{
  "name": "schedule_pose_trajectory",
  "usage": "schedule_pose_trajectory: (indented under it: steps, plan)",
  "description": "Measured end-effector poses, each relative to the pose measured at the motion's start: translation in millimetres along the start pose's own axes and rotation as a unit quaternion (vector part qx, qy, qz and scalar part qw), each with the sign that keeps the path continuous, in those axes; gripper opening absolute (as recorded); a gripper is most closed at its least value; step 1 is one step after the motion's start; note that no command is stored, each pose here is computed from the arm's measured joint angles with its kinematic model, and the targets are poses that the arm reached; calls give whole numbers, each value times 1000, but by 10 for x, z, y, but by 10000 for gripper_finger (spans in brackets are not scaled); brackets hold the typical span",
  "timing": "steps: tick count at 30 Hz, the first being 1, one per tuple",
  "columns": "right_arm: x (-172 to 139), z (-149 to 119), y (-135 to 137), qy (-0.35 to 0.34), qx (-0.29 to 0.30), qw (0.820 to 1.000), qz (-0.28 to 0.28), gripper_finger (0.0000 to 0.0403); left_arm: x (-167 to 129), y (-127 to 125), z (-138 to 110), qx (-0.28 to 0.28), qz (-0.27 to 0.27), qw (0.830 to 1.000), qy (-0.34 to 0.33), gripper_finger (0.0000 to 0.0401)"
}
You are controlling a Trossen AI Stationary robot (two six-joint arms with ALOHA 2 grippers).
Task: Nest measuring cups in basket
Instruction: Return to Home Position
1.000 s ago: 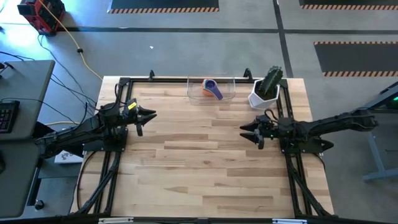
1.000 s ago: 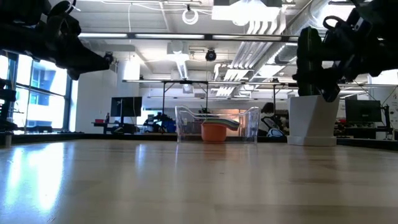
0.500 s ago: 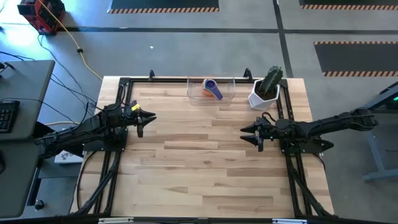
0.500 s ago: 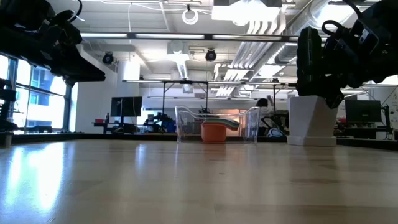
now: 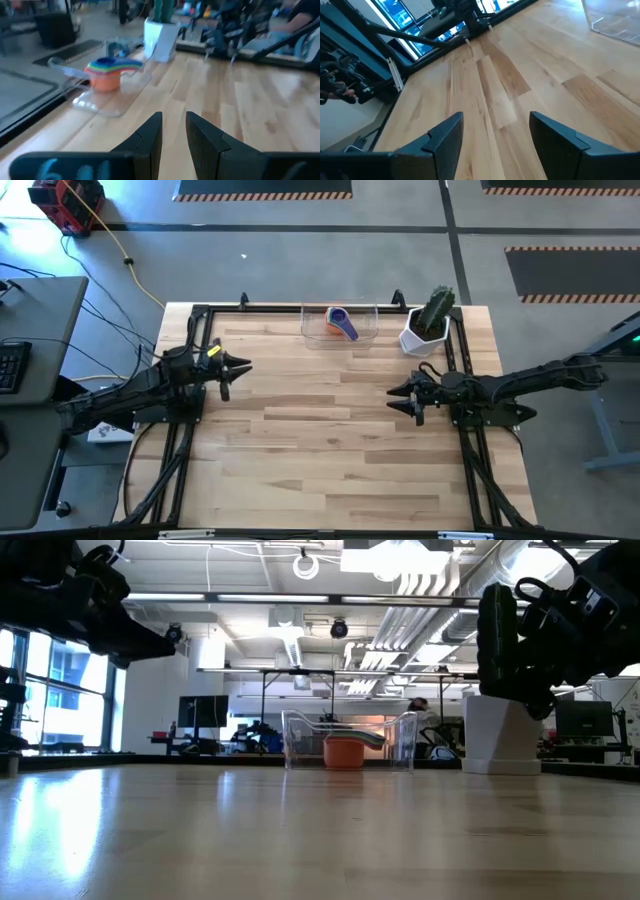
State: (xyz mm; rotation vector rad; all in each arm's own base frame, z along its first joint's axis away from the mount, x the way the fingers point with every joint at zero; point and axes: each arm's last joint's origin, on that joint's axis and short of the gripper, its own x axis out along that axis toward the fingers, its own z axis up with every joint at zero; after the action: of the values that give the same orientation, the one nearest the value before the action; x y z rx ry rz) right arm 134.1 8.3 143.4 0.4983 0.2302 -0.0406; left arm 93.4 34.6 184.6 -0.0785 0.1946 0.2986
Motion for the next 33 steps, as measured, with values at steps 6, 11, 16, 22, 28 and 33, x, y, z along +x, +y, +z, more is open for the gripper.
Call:
schedule_pose_trajectory:
  steps: [6, 11, 16, 22, 28, 33]
  plan:
    - [0, -4, -3, 2, -46, 999, -1, 218, 88, -4, -215, -41, -35, 996, -66, 78]
    - [0, -4, -4, 1, -53, 999, -4, 218, 72, -3, -158, -15, -28, 995, -95, 78]
    - [-1, -24, -15, 11, -53, 998, -9, 218, 70, 4, -158, -1, -13, 995, -96, 78]
    - [-3, -69, -41, 35, -55, 998, -21, 218, 80, 24, -219, -49, 14, 996, -67, 78]
    - [-4, -79, -47, 40, -55, 997, -23, 218, 89, 26, -228, -62, 15, 996, -61, 78]
    - [-5, -79, -47, 41, -55, 997, -24, 218, 89, 26, -227, -62, 16, 996, -62, 78]
